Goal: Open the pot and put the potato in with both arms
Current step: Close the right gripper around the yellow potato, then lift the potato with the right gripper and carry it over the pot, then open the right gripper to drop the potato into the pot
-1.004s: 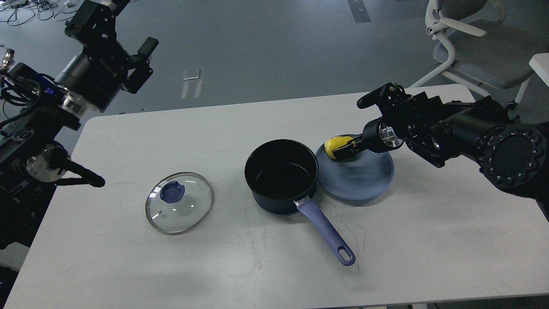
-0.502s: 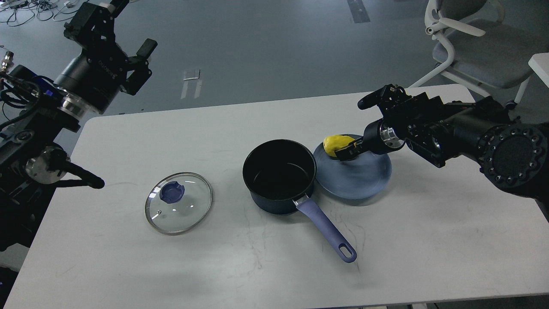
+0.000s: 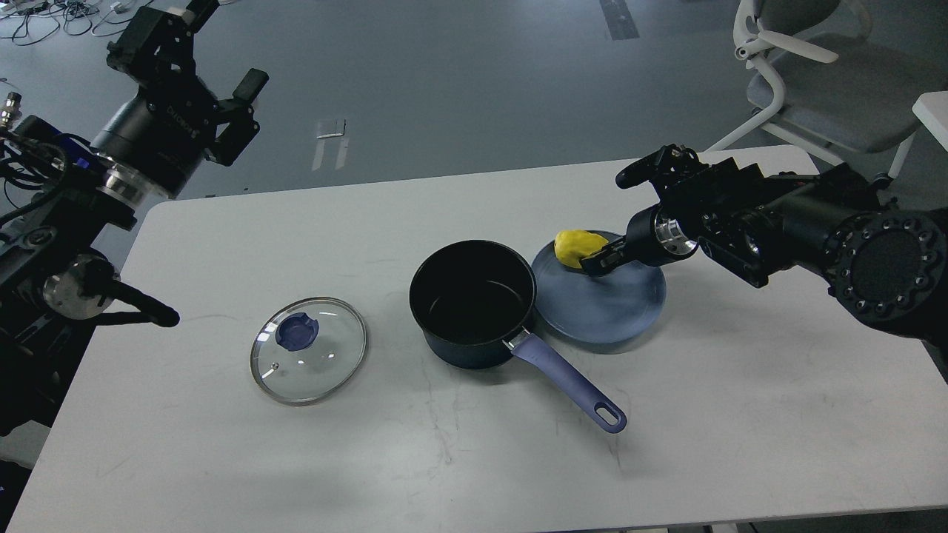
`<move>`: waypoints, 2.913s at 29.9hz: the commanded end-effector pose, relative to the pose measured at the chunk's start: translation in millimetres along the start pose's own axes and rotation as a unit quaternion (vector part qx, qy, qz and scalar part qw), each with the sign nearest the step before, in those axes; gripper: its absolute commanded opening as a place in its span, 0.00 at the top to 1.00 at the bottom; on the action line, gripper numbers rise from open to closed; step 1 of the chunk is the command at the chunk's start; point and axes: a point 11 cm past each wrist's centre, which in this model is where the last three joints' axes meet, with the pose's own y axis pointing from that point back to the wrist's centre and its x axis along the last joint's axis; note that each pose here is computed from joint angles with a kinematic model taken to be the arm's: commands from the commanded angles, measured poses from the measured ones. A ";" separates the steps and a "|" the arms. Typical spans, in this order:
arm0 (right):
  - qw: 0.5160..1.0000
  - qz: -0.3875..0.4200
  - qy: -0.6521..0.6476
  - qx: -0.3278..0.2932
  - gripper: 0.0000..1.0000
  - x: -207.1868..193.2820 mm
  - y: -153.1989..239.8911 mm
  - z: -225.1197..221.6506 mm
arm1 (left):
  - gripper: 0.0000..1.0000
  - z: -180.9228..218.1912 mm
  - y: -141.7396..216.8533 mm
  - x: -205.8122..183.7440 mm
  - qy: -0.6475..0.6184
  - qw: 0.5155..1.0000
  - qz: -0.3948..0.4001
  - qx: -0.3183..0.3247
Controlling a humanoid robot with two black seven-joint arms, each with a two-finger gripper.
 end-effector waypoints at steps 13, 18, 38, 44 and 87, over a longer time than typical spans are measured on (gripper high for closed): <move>0.997 -0.015 0.047 0.058 0.70 41.3 27.0 -53.0 | 0.02 3.8 -1.0 -1.1 0.001 1.000 -0.002 -0.006; 0.998 -0.011 0.038 0.052 0.69 50.5 56.7 -36.8 | 0.02 5.2 -1.3 -0.5 0.001 1.000 -0.001 -0.008; 0.987 0.008 0.104 0.123 0.68 96.8 75.7 -126.8 | 0.02 8.1 -2.2 -5.5 0.002 1.000 -0.008 -0.011; 0.986 0.002 0.109 0.125 0.68 91.9 63.4 -133.5 | 0.02 9.2 -2.5 -7.2 0.002 1.000 -0.010 -0.012; 0.862 0.242 -0.325 0.303 0.00 143.8 103.3 -72.9 | 0.02 -13.6 6.0 -13.6 0.029 1.000 -0.002 -0.002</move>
